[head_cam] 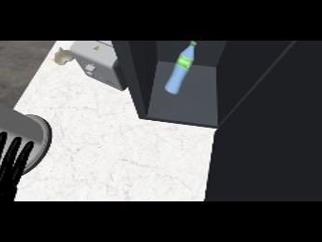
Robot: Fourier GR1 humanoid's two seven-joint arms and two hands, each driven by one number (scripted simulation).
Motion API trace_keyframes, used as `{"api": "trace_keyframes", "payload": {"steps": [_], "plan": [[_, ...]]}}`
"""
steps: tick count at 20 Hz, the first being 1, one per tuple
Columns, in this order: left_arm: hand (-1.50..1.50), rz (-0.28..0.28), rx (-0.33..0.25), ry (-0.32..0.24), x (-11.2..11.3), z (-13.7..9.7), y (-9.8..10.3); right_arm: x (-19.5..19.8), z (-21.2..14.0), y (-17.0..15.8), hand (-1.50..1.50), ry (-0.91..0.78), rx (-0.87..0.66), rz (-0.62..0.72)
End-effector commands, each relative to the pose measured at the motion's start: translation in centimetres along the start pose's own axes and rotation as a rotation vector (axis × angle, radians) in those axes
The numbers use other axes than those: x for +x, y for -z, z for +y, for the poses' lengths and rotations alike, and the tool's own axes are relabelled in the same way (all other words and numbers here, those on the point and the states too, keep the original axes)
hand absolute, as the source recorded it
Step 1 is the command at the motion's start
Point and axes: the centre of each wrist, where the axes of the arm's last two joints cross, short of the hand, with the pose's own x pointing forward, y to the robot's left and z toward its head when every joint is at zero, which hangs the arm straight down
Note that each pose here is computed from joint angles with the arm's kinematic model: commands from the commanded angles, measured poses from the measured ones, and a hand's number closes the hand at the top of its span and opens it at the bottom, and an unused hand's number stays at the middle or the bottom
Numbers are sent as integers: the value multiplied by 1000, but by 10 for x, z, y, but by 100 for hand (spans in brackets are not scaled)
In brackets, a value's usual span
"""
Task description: Pick up the bottled water, place it into the cabinet and close the cabinet
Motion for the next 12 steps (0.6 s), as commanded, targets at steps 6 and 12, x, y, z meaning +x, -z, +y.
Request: {"api": "trace_keyframes", "payload": {"steps": [6,12], "plan": [[-150,-16,-83,-13,15,7,11,10,12,27,150,-8,261,-14],[-150,-1,-114,4,20,11,11,10,1,33,150,-115,319,29]]}}
